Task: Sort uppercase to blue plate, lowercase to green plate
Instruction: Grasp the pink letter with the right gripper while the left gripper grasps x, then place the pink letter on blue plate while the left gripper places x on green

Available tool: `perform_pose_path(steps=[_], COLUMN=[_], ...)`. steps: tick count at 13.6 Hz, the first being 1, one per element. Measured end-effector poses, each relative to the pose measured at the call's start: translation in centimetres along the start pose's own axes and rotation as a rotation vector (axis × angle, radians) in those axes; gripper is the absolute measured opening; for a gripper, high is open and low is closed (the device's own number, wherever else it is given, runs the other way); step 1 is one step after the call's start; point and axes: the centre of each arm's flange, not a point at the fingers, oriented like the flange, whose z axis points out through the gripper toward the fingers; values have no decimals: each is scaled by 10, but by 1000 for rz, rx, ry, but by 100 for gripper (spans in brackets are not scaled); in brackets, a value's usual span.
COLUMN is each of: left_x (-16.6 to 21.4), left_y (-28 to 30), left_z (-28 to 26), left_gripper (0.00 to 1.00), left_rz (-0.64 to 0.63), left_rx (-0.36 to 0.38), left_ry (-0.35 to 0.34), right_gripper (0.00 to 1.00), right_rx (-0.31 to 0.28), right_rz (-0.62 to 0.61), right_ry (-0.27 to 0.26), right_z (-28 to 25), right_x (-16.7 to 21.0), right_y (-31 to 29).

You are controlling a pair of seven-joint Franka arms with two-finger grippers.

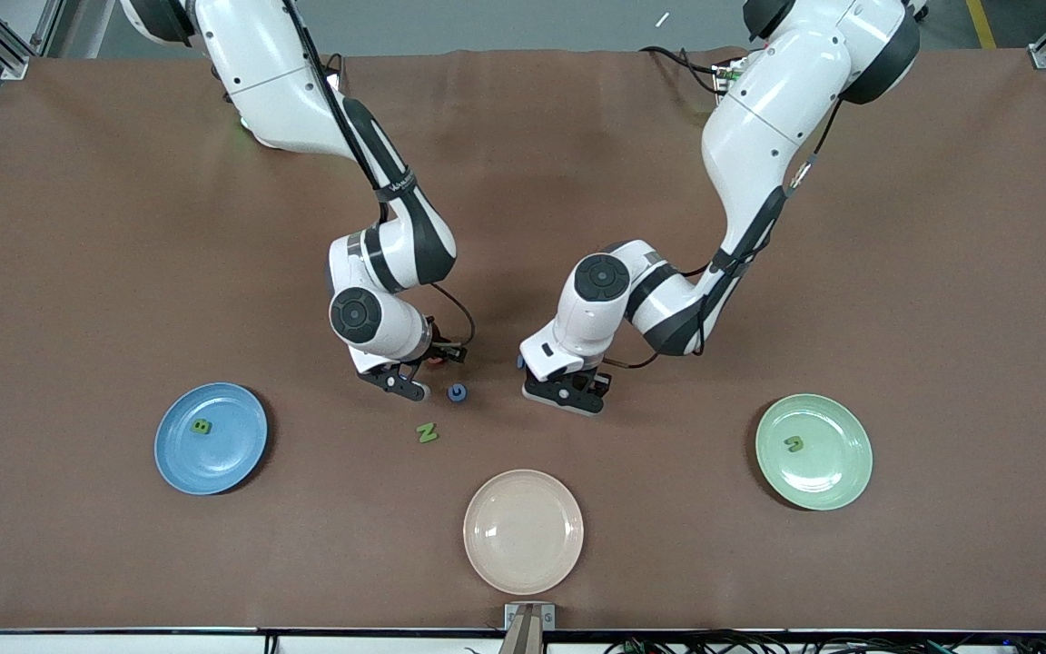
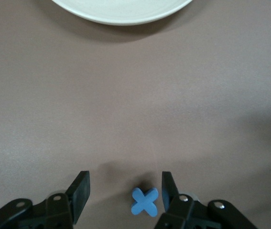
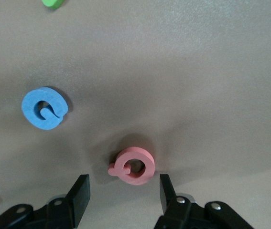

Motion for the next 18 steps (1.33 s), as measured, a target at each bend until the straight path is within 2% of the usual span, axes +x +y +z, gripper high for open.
perform_pose_path(steps=[6, 7, 8, 9, 10, 15, 18], left_x=[-14, -15, -16, -15, -15, -13, -15], left_y=[25, 26, 25, 23, 21, 17, 16], left_z=[7, 8, 10, 10, 11, 12, 14], left_gripper=[57, 56, 56, 56, 56, 53, 50], left_rz=[40, 42, 41, 40, 38, 34, 35], left_rx=[-6, -5, -3, 0, 3, 7, 10], left_ry=[-13, -16, -17, -17, -17, -16, -21], right_gripper=[64, 59, 59, 53, 44, 42, 42], right_rx=[-1, -3, -3, -5, -5, 0, -3], right_rz=[4, 5, 5, 6, 7, 6, 11], right_ry=[8, 8, 7, 7, 5, 11, 41], right_z=[5, 5, 5, 5, 3, 1, -15], right_x=[2, 2, 2, 3, 3, 4, 30], right_y=[3, 4, 4, 5, 5, 5, 19])
